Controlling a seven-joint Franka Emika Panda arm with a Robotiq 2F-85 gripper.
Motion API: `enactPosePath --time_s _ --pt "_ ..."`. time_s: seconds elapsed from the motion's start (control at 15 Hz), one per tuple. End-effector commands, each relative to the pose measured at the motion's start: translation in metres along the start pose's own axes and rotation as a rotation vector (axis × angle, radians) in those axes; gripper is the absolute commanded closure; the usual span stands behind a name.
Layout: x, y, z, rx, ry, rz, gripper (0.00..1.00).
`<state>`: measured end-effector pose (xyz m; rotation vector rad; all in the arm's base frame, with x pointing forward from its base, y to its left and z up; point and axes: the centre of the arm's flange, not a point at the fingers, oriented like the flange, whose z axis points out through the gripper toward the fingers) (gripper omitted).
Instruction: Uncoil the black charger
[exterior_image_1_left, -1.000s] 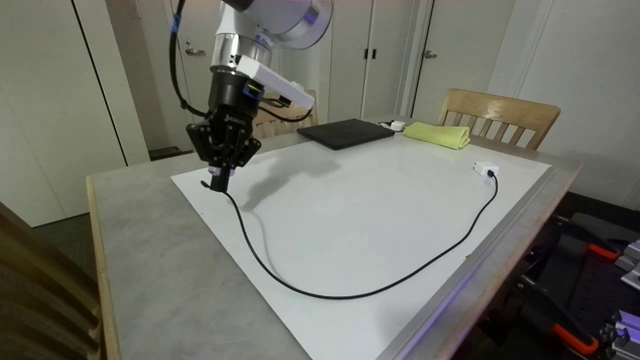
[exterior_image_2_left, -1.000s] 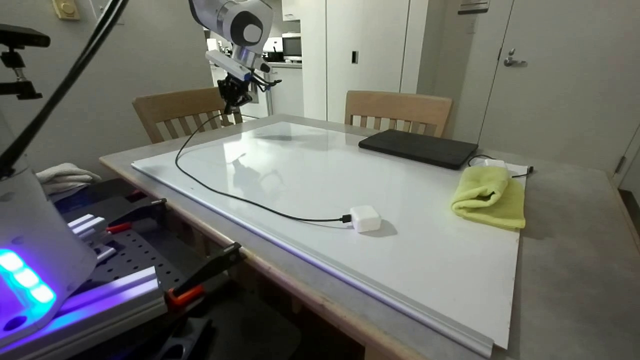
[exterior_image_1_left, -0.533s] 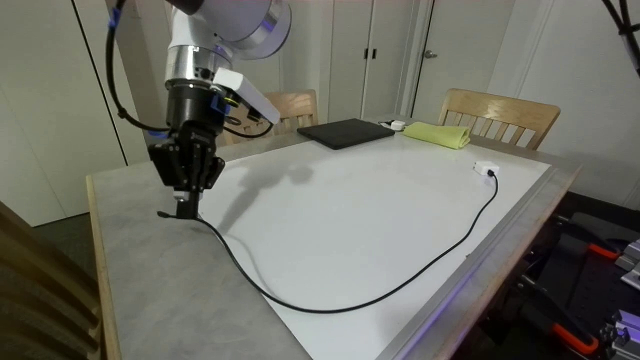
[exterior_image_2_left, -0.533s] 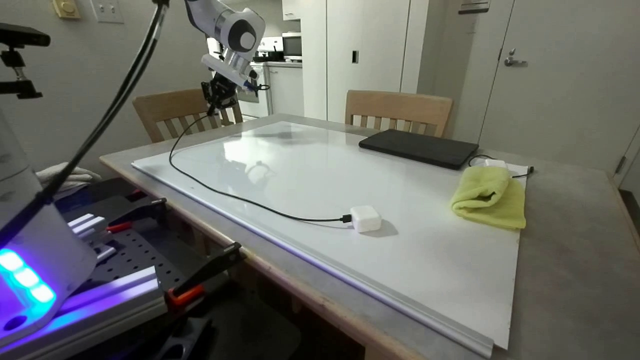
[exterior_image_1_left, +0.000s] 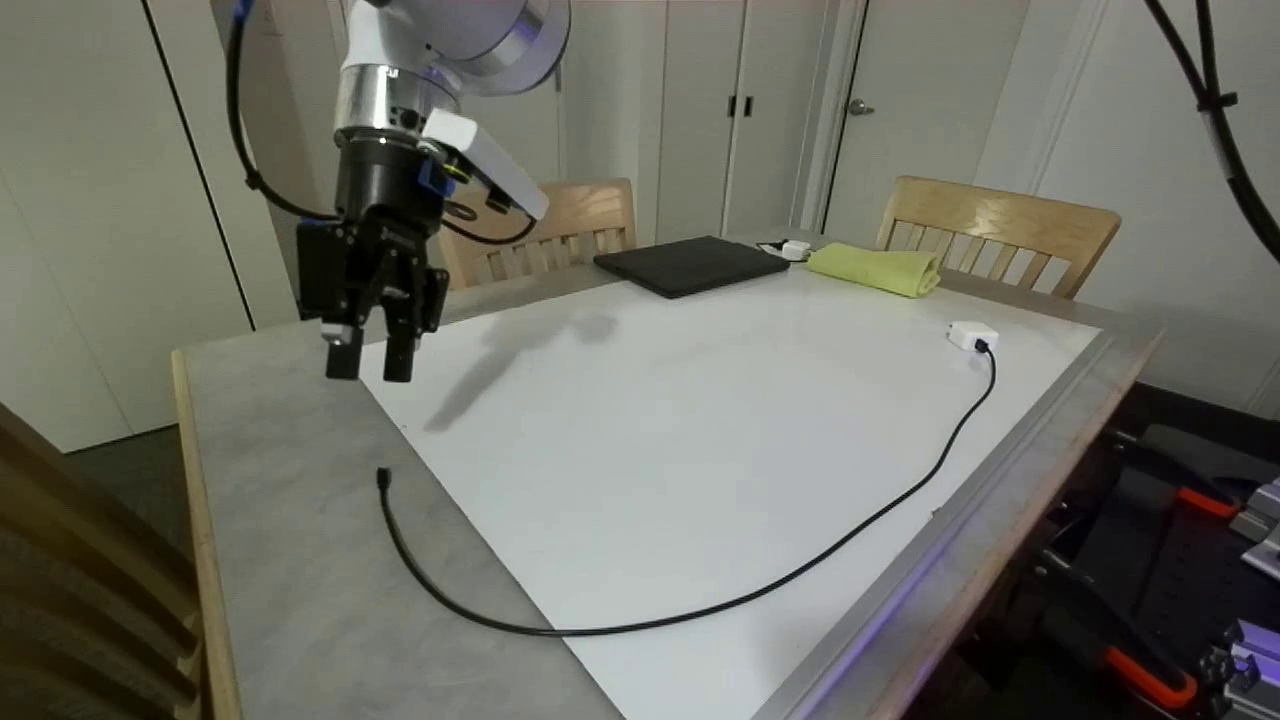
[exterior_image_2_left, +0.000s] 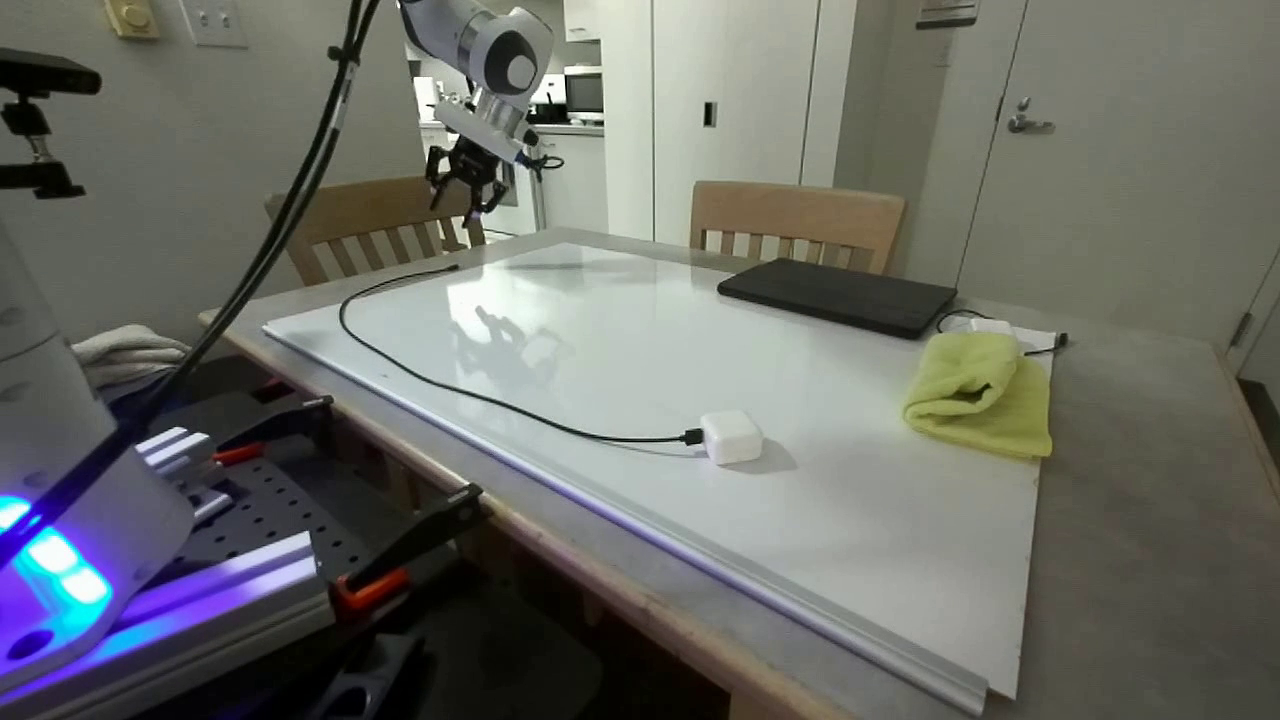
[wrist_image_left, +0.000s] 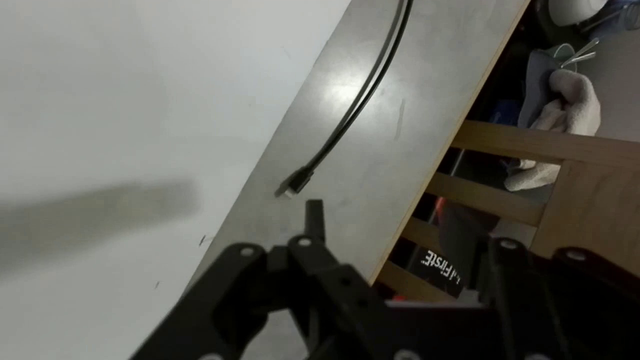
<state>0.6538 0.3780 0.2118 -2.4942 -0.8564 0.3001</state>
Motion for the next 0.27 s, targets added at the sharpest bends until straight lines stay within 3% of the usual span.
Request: enactPosePath --time_s 0.0,0.2 --pt "-0.005 0.015 -0.039 -0.036 0.047 0.071 0.07" --pt "-0.015 0.029 -0.066 -0.099 0.084 0.215 0.00"
